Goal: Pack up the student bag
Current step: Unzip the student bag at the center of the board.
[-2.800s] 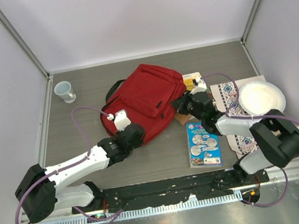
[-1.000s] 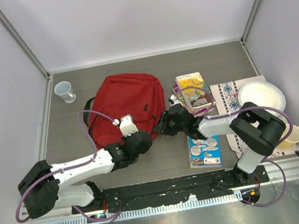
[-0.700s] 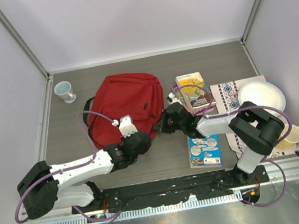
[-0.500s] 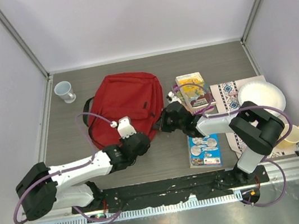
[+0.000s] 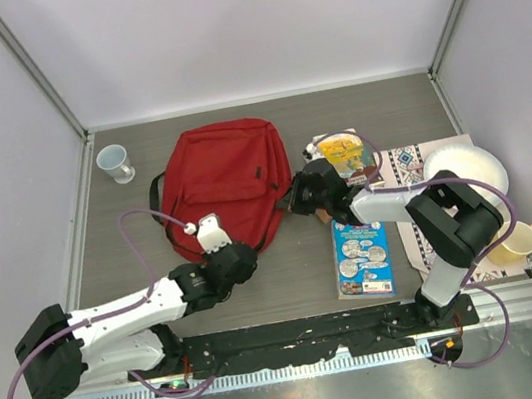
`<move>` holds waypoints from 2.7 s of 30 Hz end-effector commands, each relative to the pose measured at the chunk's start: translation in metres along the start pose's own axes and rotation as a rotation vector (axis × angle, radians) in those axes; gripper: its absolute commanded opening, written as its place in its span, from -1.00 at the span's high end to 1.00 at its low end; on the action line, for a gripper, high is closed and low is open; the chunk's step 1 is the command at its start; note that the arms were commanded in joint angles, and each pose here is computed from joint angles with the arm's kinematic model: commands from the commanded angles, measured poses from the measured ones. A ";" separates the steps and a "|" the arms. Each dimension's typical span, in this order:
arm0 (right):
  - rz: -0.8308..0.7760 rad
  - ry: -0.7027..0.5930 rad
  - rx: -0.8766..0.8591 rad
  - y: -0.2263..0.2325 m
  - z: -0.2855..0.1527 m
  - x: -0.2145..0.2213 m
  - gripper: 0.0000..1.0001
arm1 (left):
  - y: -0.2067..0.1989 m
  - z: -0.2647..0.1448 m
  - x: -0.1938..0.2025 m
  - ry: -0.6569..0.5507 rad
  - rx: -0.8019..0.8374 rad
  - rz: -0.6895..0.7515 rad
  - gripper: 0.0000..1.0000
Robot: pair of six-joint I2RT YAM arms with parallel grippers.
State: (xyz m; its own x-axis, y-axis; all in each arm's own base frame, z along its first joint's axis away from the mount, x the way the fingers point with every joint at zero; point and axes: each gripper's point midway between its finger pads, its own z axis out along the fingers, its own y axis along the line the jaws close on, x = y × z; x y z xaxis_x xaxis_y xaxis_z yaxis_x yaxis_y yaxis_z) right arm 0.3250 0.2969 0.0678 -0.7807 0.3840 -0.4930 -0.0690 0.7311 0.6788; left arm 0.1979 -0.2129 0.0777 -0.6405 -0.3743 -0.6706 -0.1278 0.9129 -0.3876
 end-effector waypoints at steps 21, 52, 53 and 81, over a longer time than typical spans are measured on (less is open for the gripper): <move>-0.051 0.012 -0.180 0.023 -0.016 -0.024 0.16 | -0.031 -0.003 -0.017 -0.054 0.103 0.096 -0.18; -0.057 0.027 -0.218 0.032 -0.025 -0.023 0.14 | -0.028 0.034 0.007 0.194 0.195 0.393 -0.22; -0.058 0.027 -0.220 0.033 -0.025 -0.022 0.14 | -0.029 0.035 0.008 0.195 0.195 0.392 -0.18; -0.053 0.037 -0.217 0.030 -0.024 -0.019 0.14 | -0.029 0.054 0.010 0.187 0.160 0.322 1.00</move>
State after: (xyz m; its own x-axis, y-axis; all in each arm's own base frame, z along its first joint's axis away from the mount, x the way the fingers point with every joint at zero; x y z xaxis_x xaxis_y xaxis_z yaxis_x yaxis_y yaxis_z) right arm 0.3201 0.2913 0.0850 -0.8207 0.3133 -0.4777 -0.1786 0.6536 0.7354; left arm 0.2198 -0.2377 0.0306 -0.7905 0.0322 -0.6116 0.2194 0.9472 -0.2338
